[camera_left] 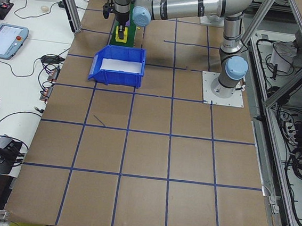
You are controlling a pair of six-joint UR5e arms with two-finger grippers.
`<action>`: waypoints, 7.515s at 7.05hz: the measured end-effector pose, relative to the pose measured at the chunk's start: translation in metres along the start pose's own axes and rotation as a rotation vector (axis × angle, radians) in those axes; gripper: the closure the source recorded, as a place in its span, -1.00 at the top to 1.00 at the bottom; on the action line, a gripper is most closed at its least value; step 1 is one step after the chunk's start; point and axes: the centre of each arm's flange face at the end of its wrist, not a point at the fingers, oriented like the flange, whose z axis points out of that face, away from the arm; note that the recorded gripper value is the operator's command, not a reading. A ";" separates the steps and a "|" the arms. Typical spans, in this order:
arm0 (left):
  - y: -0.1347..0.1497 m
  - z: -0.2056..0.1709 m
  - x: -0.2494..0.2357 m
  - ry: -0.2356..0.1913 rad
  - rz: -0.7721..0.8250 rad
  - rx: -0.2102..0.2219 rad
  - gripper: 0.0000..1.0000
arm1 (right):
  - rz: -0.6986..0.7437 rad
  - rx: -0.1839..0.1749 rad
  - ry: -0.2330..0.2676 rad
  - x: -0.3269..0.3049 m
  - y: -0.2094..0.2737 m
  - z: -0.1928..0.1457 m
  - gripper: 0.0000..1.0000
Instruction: Move block left to right into plate
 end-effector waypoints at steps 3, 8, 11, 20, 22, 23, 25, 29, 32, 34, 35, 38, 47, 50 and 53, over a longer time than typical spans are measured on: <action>-0.012 0.071 0.045 0.004 0.039 0.017 0.57 | -0.027 -0.016 -0.025 -0.001 -0.013 0.016 1.00; 0.002 0.048 0.047 -0.006 0.052 0.030 0.96 | -0.041 -0.038 -0.025 0.007 -0.020 0.041 0.98; 0.060 -0.067 0.020 -0.133 0.079 -0.008 0.99 | -0.199 0.009 0.102 0.028 -0.024 0.051 0.04; 0.156 -0.176 -0.047 -0.078 0.119 -0.080 1.00 | -0.538 -0.210 0.521 0.554 0.054 -0.219 0.09; 0.161 -0.181 -0.048 -0.085 0.118 -0.075 1.00 | -0.454 -0.202 0.456 0.635 0.115 -0.204 1.00; 0.162 -0.182 -0.048 -0.086 0.117 -0.076 1.00 | -0.437 -0.175 0.413 0.654 0.123 -0.186 1.00; 0.162 -0.182 -0.048 -0.088 0.118 -0.076 1.00 | -0.374 -0.128 0.382 0.658 0.122 -0.176 1.00; 0.162 -0.183 -0.048 -0.088 0.116 -0.072 1.00 | -0.262 -0.086 0.399 0.446 0.050 -0.193 1.00; 0.161 -0.184 -0.049 -0.088 0.117 -0.069 1.00 | -0.179 -0.013 0.324 0.261 0.014 -0.138 1.00; 0.161 -0.184 -0.049 -0.088 0.116 -0.069 1.00 | -0.104 0.027 0.220 0.172 0.011 -0.111 1.00; 0.161 -0.184 -0.049 -0.088 0.116 -0.069 1.00 | -0.072 0.039 0.163 0.136 0.005 -0.101 1.00; 0.161 -0.183 -0.049 -0.088 0.117 -0.070 1.00 | 0.013 -0.002 0.031 0.087 -0.004 -0.063 1.00; 0.161 -0.182 -0.049 -0.088 0.117 -0.070 1.00 | 0.032 -0.028 -0.087 0.098 -0.036 0.016 0.97; 0.162 -0.182 -0.049 -0.088 0.117 -0.071 1.00 | -0.027 -0.016 -0.006 0.110 -0.038 0.026 -0.33; 0.162 -0.183 -0.049 -0.088 0.116 -0.071 1.00 | -0.332 -0.006 0.361 0.142 -0.035 -0.019 -0.33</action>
